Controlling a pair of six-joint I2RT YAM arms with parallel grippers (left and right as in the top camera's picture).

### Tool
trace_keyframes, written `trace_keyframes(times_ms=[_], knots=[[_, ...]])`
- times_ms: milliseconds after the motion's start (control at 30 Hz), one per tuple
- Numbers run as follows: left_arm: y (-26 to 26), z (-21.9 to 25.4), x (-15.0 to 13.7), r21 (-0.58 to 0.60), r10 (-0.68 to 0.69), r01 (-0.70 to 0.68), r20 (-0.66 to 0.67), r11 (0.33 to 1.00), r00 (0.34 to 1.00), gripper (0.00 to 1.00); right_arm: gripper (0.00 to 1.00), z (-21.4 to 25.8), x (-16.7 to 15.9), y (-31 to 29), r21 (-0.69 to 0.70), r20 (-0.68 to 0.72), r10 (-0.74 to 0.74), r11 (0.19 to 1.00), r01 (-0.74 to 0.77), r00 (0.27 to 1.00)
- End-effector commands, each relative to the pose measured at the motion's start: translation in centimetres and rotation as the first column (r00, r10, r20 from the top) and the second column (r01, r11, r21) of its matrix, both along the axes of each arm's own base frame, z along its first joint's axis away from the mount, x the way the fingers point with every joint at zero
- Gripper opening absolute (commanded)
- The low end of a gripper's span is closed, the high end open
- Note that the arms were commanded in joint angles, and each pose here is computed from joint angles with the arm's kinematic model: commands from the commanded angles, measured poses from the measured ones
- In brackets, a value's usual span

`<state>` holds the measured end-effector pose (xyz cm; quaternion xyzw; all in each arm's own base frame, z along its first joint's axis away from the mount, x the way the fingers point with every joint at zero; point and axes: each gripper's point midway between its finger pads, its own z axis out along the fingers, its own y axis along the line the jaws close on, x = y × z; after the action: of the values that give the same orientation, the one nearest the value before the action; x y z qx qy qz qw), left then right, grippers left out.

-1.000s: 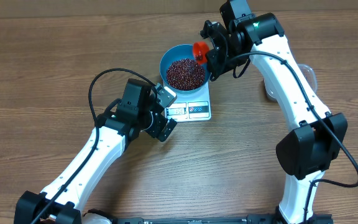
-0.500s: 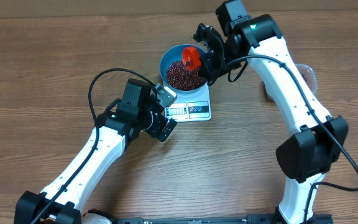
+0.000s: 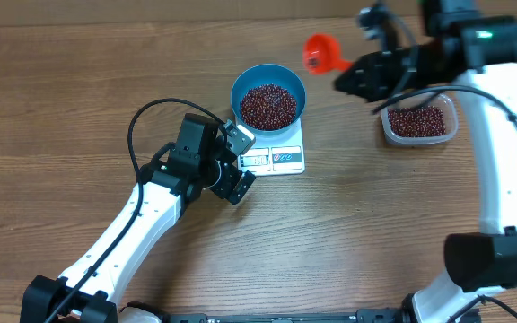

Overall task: Scoop item into bowl and weigh 150g on scale
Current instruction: 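Carry the scoop right and empty it into the bean tub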

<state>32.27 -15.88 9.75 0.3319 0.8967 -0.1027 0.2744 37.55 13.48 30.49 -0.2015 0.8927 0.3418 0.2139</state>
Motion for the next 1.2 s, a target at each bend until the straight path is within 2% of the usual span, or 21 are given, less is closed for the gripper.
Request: trace_keyframes(times_ms=[0,133,333,467,633,733,867,933,967,1033,1100,1167], knots=[[-0.1,-0.4,-0.2,-0.008,-0.001,0.001,-0.015,1.0,1.0,1.0,0.04,2.9,-0.5,-3.5,0.058,0.058,-0.067,0.996,0.063,0.996],[-0.1,-0.4,-0.2,-0.008,-0.001,0.001,-0.015,1.0,1.0,0.99,0.04,1.7,-0.6,-9.2,0.002,-0.001,-0.21,0.978,0.21,0.978],[-0.1,-0.4,-0.2,-0.008,-0.001,0.001,-0.015,1.0,1.0,1.0,0.04,-1.0,-0.8,-14.0,-0.14,-0.079,-0.35,0.931,0.337,0.934],[-0.1,-0.4,-0.2,-0.008,-0.001,0.001,-0.015,1.0,1.0,0.99,0.04,-4.9,-1.0,-18.4,-0.379,-0.131,-0.576,0.781,0.496,0.807],[-0.1,-0.4,-0.2,-0.008,-0.001,0.001,-0.015,1.0,1.0,1.0,0.04,-8.7,-1.3,-19.7,-0.494,-0.152,-0.646,0.705,0.508,0.748],[-0.1,-0.4,-0.2,-0.008,-0.001,0.001,-0.015,1.0,1.0,1.0,0.04,-11.4,-1.1,-20.7,-0.595,-0.11,-0.689,0.623,0.508,0.716],[-0.1,-0.4,-0.2,-0.008,-0.001,0.001,-0.015,1.0,1.0,1.0,0.04,-14.0,-0.5,-19.9,-0.681,-0.041,-0.671,0.561,0.47,0.74],[-0.1,-0.4,-0.2,-0.008,-0.001,0.001,-0.015,1.0,1.0,0.99,0.04,-14.4,-0.4,-19.7,-0.741,0.019,-0.671,0.488,0.461,0.741],[-0.1,-0.4,-0.2,-0.008,-0.001,0.001,-0.015,1.0,1.0,1.0,0.04,-14.1,-0.4,-19.8,-0.787,0.084,-0.672,0.408,0.463,0.736],[-0.1,-0.4,-0.2,-0.008,-0.001,0.001,-0.015,1.0,1.0,1.0,0.04,-13.4,-0.4,-19.9,-0.823,0.158,-0.667,0.319,0.47,0.728],[-0.1,-0.4,-0.2,-0.008,-0.001,0.001,-0.015,1.0,1.0,1.0,0.04,-12.8,-0.7,-19.8,-0.851,0.212,-0.645,0.247,0.463,0.734],[-0.1,-0.4,-0.2,-0.008,-0.001,0.001,-0.015,1.0,1.0,1.0,0.04,-12.5,-0.8,-19.5,-0.858,0.238,-0.64,0.214,0.467,0.73]])
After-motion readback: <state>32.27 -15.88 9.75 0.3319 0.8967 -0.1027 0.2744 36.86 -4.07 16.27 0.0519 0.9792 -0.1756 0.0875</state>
